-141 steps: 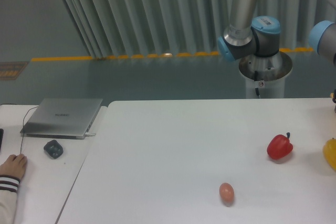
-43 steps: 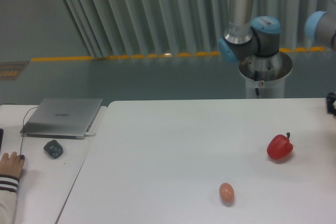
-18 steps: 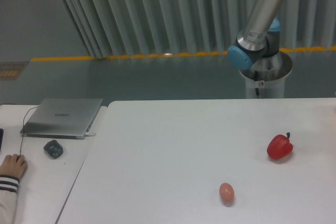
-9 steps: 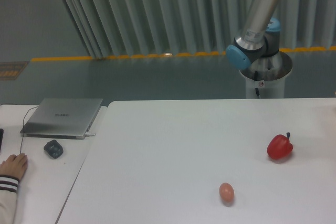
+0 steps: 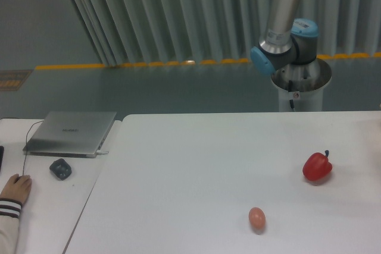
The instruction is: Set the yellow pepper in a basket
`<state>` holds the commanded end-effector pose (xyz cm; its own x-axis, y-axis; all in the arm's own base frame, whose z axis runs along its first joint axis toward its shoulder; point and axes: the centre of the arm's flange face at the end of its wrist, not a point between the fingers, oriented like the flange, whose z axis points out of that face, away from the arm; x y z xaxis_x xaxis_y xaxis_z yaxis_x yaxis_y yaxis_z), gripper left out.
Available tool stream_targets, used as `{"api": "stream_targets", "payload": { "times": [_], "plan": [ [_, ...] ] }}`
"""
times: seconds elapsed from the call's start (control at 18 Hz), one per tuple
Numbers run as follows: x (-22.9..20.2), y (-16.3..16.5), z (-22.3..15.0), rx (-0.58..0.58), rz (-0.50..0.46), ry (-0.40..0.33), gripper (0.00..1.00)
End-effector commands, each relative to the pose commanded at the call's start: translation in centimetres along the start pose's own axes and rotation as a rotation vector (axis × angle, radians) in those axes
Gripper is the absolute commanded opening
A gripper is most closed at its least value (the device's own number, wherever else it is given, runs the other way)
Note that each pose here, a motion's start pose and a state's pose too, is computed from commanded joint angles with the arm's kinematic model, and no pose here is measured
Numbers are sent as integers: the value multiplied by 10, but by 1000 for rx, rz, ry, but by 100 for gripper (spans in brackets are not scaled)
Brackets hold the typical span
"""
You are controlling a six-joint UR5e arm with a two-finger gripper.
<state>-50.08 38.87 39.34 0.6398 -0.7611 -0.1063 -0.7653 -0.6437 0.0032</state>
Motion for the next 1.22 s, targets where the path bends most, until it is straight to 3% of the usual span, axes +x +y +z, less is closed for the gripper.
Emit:
{"api": "stream_targets", "payload": {
  "times": [0.17,0.44,1.22],
  "plan": [
    [-6,-31,3,4,10,5,100],
    [-14,-56,23,10,26,32,100],
    [-15,-55,36,-11,34,57,100]
  ]
}}
